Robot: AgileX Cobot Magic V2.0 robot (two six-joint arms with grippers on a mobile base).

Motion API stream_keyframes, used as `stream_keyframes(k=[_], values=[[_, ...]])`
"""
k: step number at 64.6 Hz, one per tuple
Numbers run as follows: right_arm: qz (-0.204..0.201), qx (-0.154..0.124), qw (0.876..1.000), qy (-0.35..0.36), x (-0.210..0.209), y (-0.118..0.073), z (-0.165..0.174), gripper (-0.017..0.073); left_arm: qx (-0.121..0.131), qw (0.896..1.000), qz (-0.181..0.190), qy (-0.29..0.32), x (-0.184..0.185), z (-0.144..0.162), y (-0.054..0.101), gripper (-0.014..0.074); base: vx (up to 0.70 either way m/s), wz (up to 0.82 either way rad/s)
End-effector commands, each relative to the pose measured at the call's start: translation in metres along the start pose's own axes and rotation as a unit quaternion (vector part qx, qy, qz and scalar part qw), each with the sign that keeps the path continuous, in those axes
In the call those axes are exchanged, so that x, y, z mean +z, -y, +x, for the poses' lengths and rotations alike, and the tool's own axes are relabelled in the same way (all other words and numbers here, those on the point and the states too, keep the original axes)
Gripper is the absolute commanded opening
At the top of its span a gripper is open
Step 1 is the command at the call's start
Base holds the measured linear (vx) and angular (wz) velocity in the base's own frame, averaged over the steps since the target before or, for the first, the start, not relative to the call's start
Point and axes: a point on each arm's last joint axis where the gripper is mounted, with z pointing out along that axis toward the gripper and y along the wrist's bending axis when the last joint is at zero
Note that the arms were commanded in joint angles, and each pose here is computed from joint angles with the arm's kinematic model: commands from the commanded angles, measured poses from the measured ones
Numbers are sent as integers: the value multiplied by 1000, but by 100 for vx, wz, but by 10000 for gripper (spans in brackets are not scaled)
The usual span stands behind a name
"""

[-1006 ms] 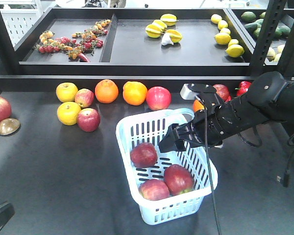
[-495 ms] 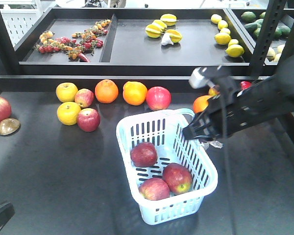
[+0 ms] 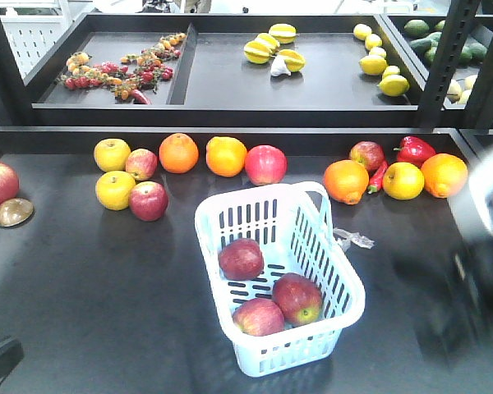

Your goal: Pick three apples into basket with both arms

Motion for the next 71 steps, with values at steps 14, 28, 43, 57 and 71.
stream_keyframes(k=[14, 28, 43, 57, 71], values=[[99, 38, 988, 109, -11, -5, 58, -5, -12, 998, -16, 59, -1, -16, -2, -6, 0, 0], [101, 35, 987, 120, -14, -6, 58, -5, -12, 998, -14, 54, -1, -16, -2, -6, 0, 0], [100, 35, 987, 118, -14, -6, 58, -5, -12, 998, -14, 53, -1, -15, -2, -6, 0, 0], [100, 35, 987, 118, -14, -6, 58, -5, -12, 998, -14, 53, -1, -15, -2, -6, 0, 0], [100, 35, 987, 118, -14, -6, 58, -5, 10, 996, -28, 80, -2, -20, -4, -6, 0, 0]])
